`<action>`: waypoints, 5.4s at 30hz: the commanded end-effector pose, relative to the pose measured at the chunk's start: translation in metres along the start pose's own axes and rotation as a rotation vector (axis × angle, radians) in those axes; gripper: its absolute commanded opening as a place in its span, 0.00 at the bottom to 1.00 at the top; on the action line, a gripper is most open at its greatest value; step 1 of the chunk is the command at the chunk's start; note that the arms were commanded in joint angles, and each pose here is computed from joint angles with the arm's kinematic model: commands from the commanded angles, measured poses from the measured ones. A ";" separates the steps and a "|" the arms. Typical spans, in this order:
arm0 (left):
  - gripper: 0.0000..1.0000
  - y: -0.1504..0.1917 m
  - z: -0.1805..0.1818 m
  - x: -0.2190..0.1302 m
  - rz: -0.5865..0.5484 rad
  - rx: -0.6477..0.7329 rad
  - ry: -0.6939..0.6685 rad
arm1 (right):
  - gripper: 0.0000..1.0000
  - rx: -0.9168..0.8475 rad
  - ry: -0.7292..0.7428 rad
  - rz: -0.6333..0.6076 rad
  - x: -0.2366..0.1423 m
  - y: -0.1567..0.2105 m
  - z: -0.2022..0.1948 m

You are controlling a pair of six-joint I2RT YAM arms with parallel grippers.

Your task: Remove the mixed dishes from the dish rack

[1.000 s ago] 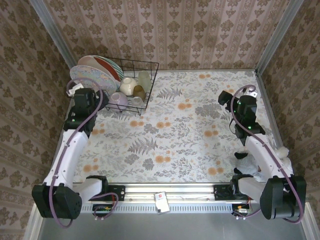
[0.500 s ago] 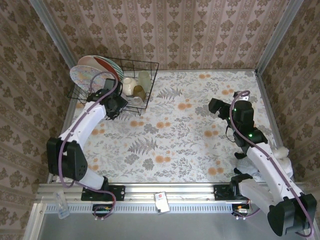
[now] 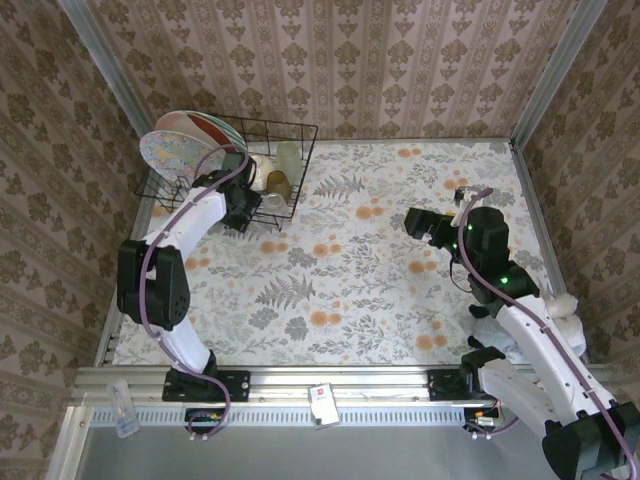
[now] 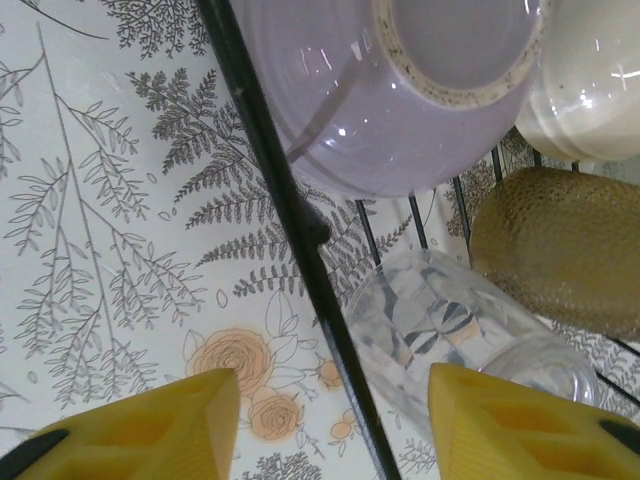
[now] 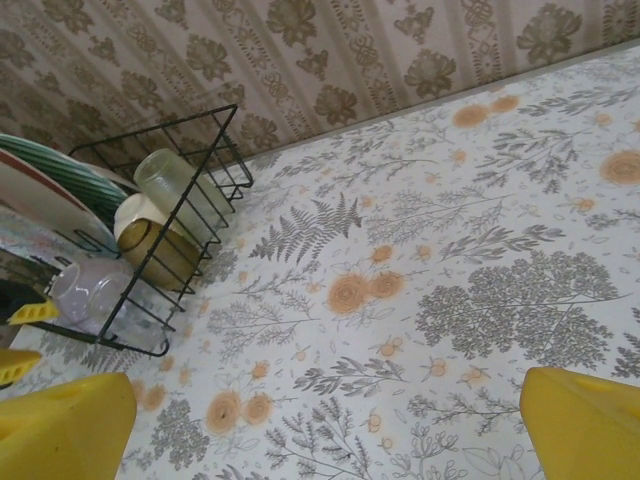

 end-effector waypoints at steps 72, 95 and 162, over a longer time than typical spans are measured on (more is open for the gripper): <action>0.00 0.209 0.038 -0.013 0.451 1.198 -0.022 | 1.00 -0.057 0.096 0.073 0.004 -0.014 -0.003; 0.00 0.243 0.057 -0.019 0.588 1.331 0.048 | 0.99 -0.063 0.110 0.079 0.006 -0.027 0.000; 1.00 0.063 0.079 -0.229 -0.185 1.226 1.331 | 0.30 -0.354 0.438 0.320 0.167 -0.061 0.080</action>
Point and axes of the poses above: each hand's point on the last joint's axis, 136 mm out from that joint toward the fingers, its own x axis out along the fingers, its own z axis along the line the jaws close on, y = z × x, the point moved 5 cm from there along -x, back along the fingers, and after that the axes turned 13 degrees about -x, right-handed, at the moved point
